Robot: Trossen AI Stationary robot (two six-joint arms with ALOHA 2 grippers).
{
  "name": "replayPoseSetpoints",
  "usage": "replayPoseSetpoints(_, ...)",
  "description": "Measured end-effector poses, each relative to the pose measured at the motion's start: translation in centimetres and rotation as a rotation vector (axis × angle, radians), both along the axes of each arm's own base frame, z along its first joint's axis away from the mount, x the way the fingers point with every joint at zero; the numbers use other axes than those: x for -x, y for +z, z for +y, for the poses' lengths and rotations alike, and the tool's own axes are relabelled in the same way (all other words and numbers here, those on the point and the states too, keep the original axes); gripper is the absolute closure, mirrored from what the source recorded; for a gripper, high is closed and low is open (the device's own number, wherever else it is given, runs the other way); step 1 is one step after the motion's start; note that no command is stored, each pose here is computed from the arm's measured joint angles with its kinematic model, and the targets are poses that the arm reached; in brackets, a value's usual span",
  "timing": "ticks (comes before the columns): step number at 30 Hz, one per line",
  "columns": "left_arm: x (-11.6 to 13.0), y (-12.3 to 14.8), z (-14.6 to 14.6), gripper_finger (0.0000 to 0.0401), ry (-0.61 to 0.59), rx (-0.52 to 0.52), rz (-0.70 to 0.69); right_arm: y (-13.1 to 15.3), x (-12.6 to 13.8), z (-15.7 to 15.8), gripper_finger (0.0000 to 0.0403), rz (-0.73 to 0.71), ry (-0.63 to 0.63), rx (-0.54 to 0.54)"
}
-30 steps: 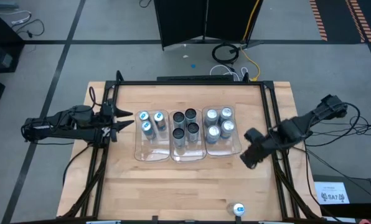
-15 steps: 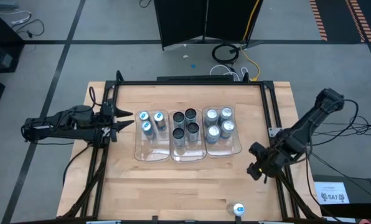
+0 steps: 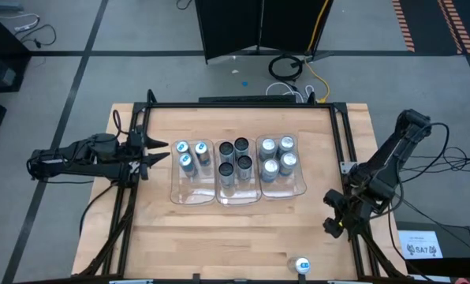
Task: Sort soda cans
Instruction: Put the blue soda can into the left transparent bin
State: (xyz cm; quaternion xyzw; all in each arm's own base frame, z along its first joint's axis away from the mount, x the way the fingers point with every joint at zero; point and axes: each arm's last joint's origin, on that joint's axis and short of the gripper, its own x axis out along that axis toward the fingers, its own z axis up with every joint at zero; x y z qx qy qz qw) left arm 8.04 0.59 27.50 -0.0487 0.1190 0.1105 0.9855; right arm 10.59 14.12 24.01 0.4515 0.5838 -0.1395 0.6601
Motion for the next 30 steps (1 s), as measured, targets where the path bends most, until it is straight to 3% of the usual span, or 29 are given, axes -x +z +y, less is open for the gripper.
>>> replayPoseSetpoints(6,0.0,0.0,0.0,0.0228,0.0,0.0,0.0,-0.8,0.3,1.0,0.0018,0.051,0.048,0.022)
replayPoseSetpoints(8,0.0,0.0,0.0,0.0228,0.0,0.0,0.0,-1.2,0.5,1.5,0.0008,0.084,0.075,0.03)
replayPoseSetpoints(13,0.0,0.0,0.0,0.0228,0.0,0.0,0.0,-2.2,0.9,3.0,0.0012,0.155,0.152,0.024)
replayPoseSetpoints(18,0.0,0.0,0.0,0.0228,0.0,0.0,0.0,-2.7,0.8,4.4,0.0013,0.159,0.122,-0.022)
replayPoseSetpoints(30,0.0,0.0,0.0,0.0228,0.0,0.001,0.0,-5.9,1.8,7.5,0.0014,0.244,0.296,0.05)
